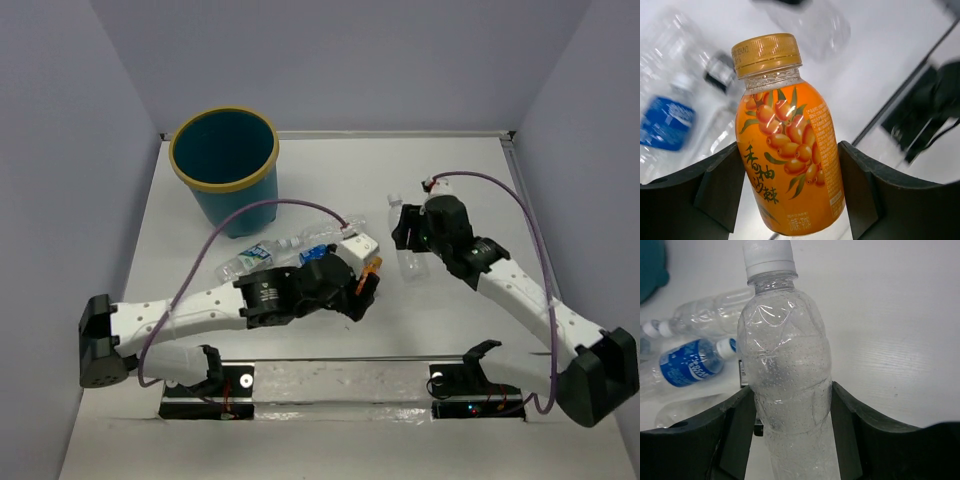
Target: Put the plastic bottles in the bin
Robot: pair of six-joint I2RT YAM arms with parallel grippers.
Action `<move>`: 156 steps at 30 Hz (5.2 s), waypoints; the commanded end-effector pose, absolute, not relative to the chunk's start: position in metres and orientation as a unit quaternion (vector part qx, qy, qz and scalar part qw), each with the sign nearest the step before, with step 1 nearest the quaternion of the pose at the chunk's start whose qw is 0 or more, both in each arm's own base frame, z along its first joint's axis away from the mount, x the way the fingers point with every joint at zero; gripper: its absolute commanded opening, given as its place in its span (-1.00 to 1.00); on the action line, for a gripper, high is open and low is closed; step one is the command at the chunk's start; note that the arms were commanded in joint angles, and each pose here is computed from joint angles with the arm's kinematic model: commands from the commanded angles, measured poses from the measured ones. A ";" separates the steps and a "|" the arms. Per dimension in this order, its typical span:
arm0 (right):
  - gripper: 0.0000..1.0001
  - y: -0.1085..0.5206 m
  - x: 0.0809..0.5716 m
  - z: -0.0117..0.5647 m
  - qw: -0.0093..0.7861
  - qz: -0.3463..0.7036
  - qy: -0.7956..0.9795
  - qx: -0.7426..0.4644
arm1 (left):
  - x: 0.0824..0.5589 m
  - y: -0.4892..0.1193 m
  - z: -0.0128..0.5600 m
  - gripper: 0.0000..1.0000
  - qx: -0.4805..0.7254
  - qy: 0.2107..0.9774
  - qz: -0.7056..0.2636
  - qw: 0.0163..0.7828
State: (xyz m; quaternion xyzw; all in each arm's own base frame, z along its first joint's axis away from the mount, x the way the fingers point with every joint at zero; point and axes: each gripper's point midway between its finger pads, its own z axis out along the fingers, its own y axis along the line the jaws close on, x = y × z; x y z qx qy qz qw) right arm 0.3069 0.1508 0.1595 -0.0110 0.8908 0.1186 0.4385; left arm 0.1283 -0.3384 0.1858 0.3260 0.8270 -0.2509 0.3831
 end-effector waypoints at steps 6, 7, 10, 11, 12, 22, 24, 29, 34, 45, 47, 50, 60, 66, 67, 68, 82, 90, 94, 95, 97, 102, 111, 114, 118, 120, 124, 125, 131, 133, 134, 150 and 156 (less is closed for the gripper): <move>-0.34 0.163 0.277 0.208 0.489 0.215 0.846 -0.017 | 0.277 -0.234 0.400 -0.15 0.063 0.711 -0.239 0.658; -0.34 0.167 0.274 0.211 0.490 0.229 0.841 -0.022 | 0.289 -0.218 0.412 -0.14 0.049 0.700 -0.215 0.679; -0.35 0.178 0.268 0.216 0.492 0.255 0.832 -0.030 | 0.332 -0.152 0.443 -0.07 -0.030 0.676 -0.133 0.724; -0.35 0.185 0.267 0.218 0.492 0.265 0.829 -0.036 | 0.342 -0.141 0.453 -0.03 -0.042 0.665 -0.129 0.734; -0.35 0.188 0.267 0.219 0.491 0.269 0.828 -0.039 | 0.355 -0.131 0.461 -0.01 -0.053 0.660 -0.119 0.740; -0.36 0.243 0.276 0.275 0.524 0.316 0.786 -0.085 | 0.434 -0.042 0.418 0.81 -0.134 0.678 -0.051 0.721; -0.36 0.253 0.284 0.286 0.532 0.312 0.781 -0.097 | 0.433 -0.043 0.411 0.98 -0.131 0.682 -0.057 0.718; -0.38 0.288 0.299 0.362 0.576 0.355 0.727 -0.119 | 0.413 -0.056 0.419 0.98 -0.107 0.681 -0.100 0.718; -0.40 0.325 0.317 0.411 0.600 0.376 0.693 -0.135 | 0.368 -0.067 0.424 0.98 -0.089 0.678 -0.152 0.713; -0.40 0.434 0.364 0.510 0.656 0.462 0.575 -0.160 | 0.259 -0.088 0.305 0.98 -0.040 0.763 -0.228 0.603; -0.40 0.451 0.379 0.524 0.675 0.473 0.544 -0.155 | 0.245 -0.091 0.289 0.98 -0.042 0.776 -0.241 0.581; -0.41 0.480 0.408 0.503 0.679 0.473 0.541 -0.149 | 0.228 -0.096 0.276 0.98 -0.039 0.783 -0.261 0.563; 0.59 0.535 0.437 0.468 0.705 0.489 0.489 -0.157 | 0.200 -0.116 0.273 0.98 -0.009 0.771 -0.328 0.546; 0.92 0.506 0.391 0.526 0.725 0.478 0.458 -0.188 | 0.197 -0.134 0.248 0.98 0.015 0.794 -0.363 0.488; 0.92 0.508 0.393 0.501 0.712 0.467 0.485 -0.198 | 0.198 -0.138 0.249 0.98 0.021 0.788 -0.373 0.489; 0.91 0.501 0.387 0.502 0.712 0.462 0.489 -0.202 | 0.196 -0.141 0.248 0.98 0.025 0.787 -0.382 0.484; 0.57 0.299 0.314 0.239 0.534 0.311 0.776 -0.122 | 0.208 -0.186 0.219 0.98 0.045 0.828 -0.356 0.432; 0.69 0.229 0.278 0.168 0.467 0.285 0.834 -0.067 | 0.201 -0.259 0.198 0.98 0.218 0.832 -0.274 0.431; 0.66 0.218 0.279 0.145 0.439 0.250 0.860 -0.071 | 0.207 -0.276 0.182 0.98 0.261 0.828 -0.257 0.424; 0.67 0.219 0.279 0.138 0.430 0.245 0.866 -0.074 | 0.205 -0.281 0.180 0.98 0.270 0.828 -0.258 0.419; 0.68 0.215 0.286 0.134 0.425 0.239 0.870 -0.067 | 0.206 -0.291 0.176 0.98 0.287 0.826 -0.244 0.418; 0.68 0.222 0.297 0.124 0.403 0.239 0.880 -0.074 | 0.200 -0.315 0.162 0.98 0.333 0.820 -0.228 0.406; 0.67 0.221 0.299 0.116 0.390 0.249 0.883 -0.081 | 0.209 -0.319 0.113 0.98 0.354 0.842 -0.171 0.370; 0.68 0.227 0.300 0.116 0.384 0.259 0.882 -0.084 | 0.210 -0.315 0.099 0.98 0.356 0.848 -0.151 0.361; 0.71 0.233 0.302 0.110 0.372 0.266 0.885 -0.085 | 0.212 -0.311 0.079 0.98 0.359 0.857 -0.110 0.353; 0.72 0.233 0.304 0.107 0.369 0.264 0.887 -0.084 | 0.207 -0.314 0.073 0.98 0.363 0.862 -0.110 0.336; 0.72 0.239 0.309 0.101 0.357 0.265 0.892 -0.085 | 0.195 -0.318 0.060 0.90 0.374 0.864 -0.096 0.322; 0.72 0.239 0.310 0.098 0.355 0.262 0.894 -0.085 | 0.192 -0.320 0.060 0.89 0.376 0.864 -0.097 0.322; 0.61 0.238 0.316 0.083 0.343 0.245 0.903 -0.079 | 0.179 -0.318 0.063 0.38 0.364 0.868 -0.108 0.320; 0.53 0.238 0.315 0.076 0.336 0.243 0.907 -0.077 | 0.174 -0.317 0.070 0.28 0.358 0.868 -0.115 0.324; 0.48 0.238 0.314 0.075 0.334 0.243 0.907 -0.077 | 0.172 -0.316 0.073 0.26 0.357 0.868 -0.116 0.326; -0.30 0.227 0.261 0.105 0.350 0.311 0.880 -0.080 | 0.209 -0.251 0.341 -0.03 0.113 0.753 -0.254 0.596; -0.31 0.233 0.243 0.172 0.404 0.359 0.836 -0.099 | 0.296 -0.182 0.406 -0.03 -0.015 0.706 -0.210 0.676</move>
